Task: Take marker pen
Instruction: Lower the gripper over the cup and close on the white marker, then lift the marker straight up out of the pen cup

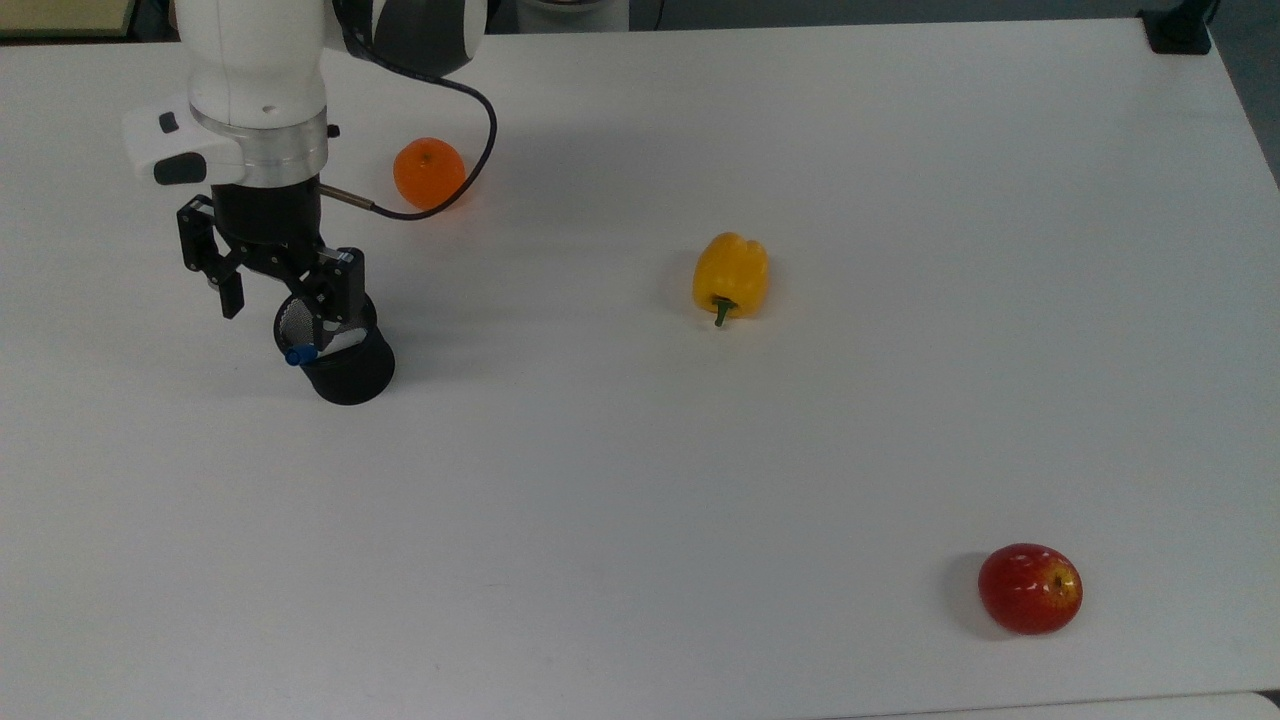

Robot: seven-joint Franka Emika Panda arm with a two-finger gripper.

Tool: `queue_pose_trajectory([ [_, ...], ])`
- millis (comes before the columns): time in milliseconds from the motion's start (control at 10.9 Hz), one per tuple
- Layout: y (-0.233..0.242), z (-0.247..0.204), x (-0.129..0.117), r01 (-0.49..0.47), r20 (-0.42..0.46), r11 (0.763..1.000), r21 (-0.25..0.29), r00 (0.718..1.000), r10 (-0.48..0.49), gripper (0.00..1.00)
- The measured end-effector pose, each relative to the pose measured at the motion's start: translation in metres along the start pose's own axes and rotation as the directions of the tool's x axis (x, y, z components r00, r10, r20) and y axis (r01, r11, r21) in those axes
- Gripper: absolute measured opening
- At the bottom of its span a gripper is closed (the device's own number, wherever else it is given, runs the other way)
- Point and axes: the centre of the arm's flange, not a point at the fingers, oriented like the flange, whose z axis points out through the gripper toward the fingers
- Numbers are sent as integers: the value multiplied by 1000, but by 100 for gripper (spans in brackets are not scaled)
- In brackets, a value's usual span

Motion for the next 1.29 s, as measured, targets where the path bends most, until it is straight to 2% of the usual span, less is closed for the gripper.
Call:
queue_pose_trajectory([
  [551,-4,19,-2,25,-11,1000,-13,1000,-25,51],
  [1103,-12,30,-6,57,3,998,-27,998,-57,39],
  [1287,-12,30,-6,57,3,998,-27,998,-57,27],
])
